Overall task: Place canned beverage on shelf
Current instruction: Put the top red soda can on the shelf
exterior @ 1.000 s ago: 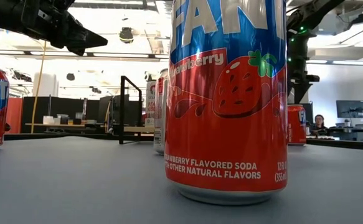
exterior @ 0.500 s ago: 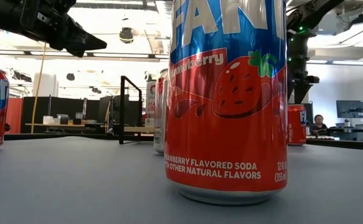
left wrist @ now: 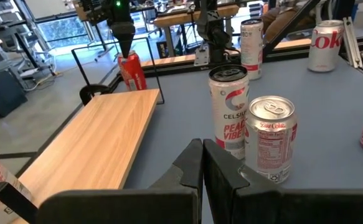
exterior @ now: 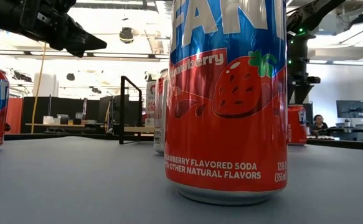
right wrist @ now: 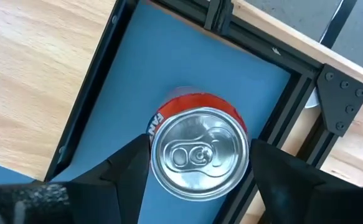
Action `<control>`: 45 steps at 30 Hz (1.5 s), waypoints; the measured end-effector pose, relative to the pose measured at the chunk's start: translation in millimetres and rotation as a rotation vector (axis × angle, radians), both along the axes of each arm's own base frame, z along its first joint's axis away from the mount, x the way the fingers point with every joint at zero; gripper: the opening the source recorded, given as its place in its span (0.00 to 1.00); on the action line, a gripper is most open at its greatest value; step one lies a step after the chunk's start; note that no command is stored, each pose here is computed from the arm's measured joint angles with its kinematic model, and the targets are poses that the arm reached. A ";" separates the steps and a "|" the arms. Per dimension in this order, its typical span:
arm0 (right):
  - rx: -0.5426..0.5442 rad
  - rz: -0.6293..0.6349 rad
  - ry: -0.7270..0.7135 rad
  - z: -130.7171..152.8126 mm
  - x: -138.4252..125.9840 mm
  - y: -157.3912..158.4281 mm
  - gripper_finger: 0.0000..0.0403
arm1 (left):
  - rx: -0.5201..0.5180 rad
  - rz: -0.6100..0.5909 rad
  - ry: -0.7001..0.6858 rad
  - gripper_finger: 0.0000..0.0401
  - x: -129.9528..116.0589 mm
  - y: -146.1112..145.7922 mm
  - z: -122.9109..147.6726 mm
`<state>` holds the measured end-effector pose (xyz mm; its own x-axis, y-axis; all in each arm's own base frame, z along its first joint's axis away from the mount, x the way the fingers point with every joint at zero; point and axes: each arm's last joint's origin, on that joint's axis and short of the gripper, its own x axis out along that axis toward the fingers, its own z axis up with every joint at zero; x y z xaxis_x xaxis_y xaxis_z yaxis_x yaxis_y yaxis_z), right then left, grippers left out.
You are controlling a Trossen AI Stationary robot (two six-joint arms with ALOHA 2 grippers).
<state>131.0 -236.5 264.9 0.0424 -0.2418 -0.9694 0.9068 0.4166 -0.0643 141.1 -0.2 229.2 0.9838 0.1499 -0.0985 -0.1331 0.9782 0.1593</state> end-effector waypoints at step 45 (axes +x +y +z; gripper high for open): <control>-0.025 -0.005 -0.009 27.8 2.1 -0.4 0.46 | -0.022 0.002 0.017 0.00 -0.2 0.0 -1.9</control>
